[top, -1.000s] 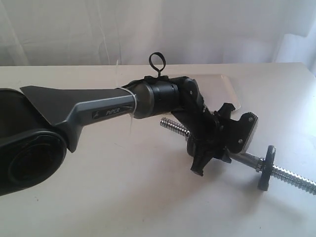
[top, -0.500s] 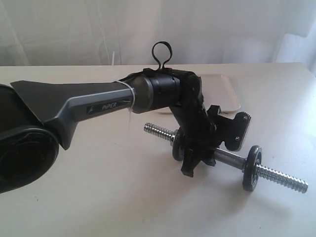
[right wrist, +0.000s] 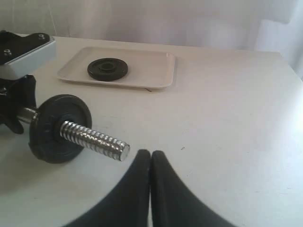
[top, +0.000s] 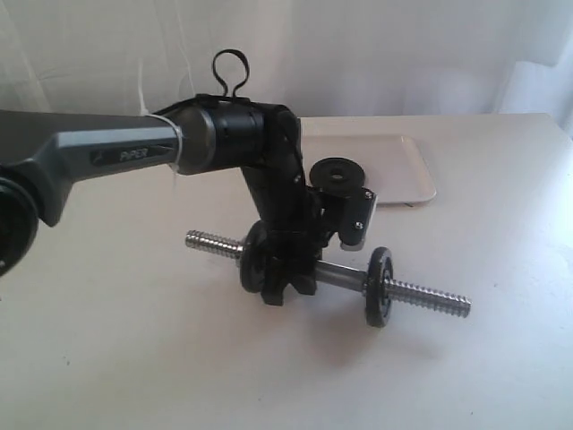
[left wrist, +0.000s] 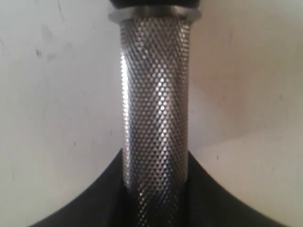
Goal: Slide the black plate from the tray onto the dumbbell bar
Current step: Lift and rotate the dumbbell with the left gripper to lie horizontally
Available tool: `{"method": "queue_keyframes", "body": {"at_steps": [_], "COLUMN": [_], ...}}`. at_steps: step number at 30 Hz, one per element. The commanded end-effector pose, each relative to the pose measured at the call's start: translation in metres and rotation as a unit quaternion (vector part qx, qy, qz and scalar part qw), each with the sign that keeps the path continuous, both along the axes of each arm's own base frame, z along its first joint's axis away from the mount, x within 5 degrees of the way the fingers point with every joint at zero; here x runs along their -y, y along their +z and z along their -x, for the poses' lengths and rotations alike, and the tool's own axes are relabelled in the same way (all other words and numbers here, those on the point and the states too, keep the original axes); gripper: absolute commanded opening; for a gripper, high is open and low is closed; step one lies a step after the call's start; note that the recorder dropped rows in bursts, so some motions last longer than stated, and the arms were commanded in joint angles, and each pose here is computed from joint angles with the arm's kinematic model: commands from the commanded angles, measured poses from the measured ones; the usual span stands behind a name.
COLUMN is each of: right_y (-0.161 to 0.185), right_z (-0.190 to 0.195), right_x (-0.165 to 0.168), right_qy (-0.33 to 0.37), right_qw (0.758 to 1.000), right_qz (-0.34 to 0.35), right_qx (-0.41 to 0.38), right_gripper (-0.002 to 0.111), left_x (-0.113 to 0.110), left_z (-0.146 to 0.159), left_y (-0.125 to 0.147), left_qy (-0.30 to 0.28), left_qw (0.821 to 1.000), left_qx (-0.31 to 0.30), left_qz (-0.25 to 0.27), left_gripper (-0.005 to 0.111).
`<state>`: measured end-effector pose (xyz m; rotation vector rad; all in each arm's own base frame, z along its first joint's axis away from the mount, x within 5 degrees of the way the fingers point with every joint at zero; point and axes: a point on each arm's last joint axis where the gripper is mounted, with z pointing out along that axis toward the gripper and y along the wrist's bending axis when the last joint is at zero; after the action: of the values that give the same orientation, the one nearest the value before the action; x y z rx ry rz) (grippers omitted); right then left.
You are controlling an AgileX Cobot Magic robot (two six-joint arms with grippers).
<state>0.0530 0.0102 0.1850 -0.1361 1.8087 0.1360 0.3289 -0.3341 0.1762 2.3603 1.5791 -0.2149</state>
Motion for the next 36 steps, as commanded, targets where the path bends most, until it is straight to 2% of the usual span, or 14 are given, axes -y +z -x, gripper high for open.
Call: {"method": "queue_keyframes", "body": {"at_steps": [1,4,8,19,23,25,28,33,36], "right_y": [-0.001,-0.001,-0.001,-0.001,-0.001,-0.001,-0.001,-0.001,-0.001], "right_z": [0.000,0.000,0.000,0.000,0.000,0.000,0.000,0.000,0.000], "right_x": [0.000,0.000,0.000,0.000,0.000,0.000,0.000,0.000,0.000], "right_qy": [-0.001,-0.001,-0.001,-0.001,-0.001,-0.001,-0.001,-0.001,-0.001], "right_qw": [1.000,1.000,1.000,1.000,1.000,1.000,1.000,1.000,1.000], "right_qz": [0.003,0.003,0.003,0.003,0.003,0.003,0.003,0.003,0.003], "right_qx": [0.005,0.005,0.005,0.005,0.005,0.005,0.005,0.005,0.005], "right_gripper": [0.000,0.000,0.000,0.000,0.000,0.000,0.000,0.000,0.000], "left_x": [-0.037,-0.056,-0.068,-0.068,-0.065,-0.064,-0.064,-0.063,-0.059], "left_z": [-0.007,-0.009,-0.010,-0.010,-0.012,-0.012,-0.012,-0.009,-0.008], "left_y": [0.032,0.036,0.035,0.036,0.037,0.037,0.036,0.035,0.032], "left_qy": [0.057,0.086,0.108,0.121,0.131,0.131,0.130,0.128,0.129], "left_qw": [0.998,0.996,0.994,0.992,0.991,0.991,0.991,0.991,0.989], "left_qx": [0.001,-0.004,-0.010,-0.017,-0.012,-0.010,-0.012,-0.029,-0.046], "left_qz": [0.010,0.008,0.012,0.019,0.037,0.038,0.036,0.037,0.054], "left_gripper": [0.000,0.000,0.000,0.000,0.001,0.008,0.027,0.071,0.078]}}
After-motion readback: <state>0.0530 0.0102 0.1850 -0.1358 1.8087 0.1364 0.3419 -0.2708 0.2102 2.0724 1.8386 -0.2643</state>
